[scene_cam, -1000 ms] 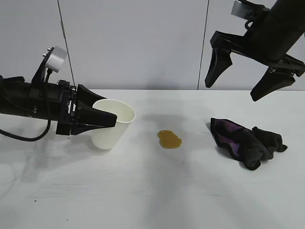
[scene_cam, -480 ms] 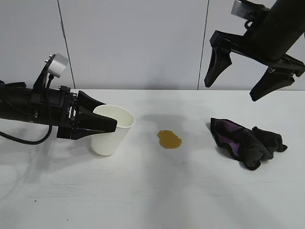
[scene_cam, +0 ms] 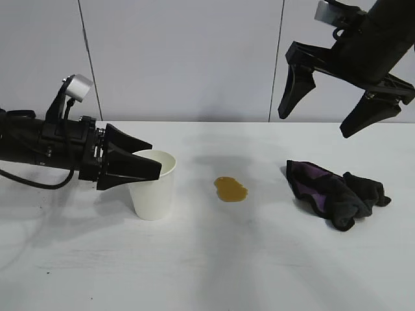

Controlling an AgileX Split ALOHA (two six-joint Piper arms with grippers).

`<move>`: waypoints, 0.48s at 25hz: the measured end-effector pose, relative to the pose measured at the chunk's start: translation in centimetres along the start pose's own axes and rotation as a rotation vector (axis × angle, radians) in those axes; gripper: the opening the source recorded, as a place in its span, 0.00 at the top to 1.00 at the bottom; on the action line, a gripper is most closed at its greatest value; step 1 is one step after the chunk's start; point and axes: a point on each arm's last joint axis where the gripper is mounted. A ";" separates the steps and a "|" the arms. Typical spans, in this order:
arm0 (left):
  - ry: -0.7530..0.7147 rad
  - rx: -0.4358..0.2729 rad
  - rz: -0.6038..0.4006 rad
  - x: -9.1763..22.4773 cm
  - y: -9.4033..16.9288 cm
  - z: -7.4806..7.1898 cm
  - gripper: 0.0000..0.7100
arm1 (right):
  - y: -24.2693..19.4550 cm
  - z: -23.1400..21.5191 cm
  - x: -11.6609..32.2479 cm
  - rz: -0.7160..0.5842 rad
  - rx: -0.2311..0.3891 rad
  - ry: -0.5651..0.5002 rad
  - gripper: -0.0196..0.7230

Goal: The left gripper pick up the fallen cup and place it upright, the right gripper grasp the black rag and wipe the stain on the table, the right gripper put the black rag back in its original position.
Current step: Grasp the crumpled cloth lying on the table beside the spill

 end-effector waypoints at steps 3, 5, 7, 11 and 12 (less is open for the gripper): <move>0.192 -0.180 0.062 -1.6 1.4 -0.7 0.02 | 0.0 0.0 0.0 0.000 0.000 0.000 0.08; 0.260 -0.281 0.127 -2.3 2.5 -1.3 0.02 | 0.0 0.0 0.0 0.000 0.000 0.000 0.08; 0.350 -0.337 0.163 -3.3 3.3 -2.0 0.02 | 0.0 0.0 0.0 0.003 -0.001 0.000 0.08; 0.475 -0.435 0.206 -5.7 4.1 -2.5 0.02 | 0.0 0.0 0.1 0.014 -0.004 0.012 0.08; 0.486 -0.461 0.222 -6.2 4.2 -2.6 0.02 | 0.1 0.1 0.1 0.015 -0.005 0.023 0.08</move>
Point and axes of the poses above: a point on each arm's last joint axis where the gripper is mounted, y pointing back along that axis away from the gripper, z along the wrist's bending axis when the last joint is at zero, x = y × z, and after that the axes turned 10 degrees about y, right-handed
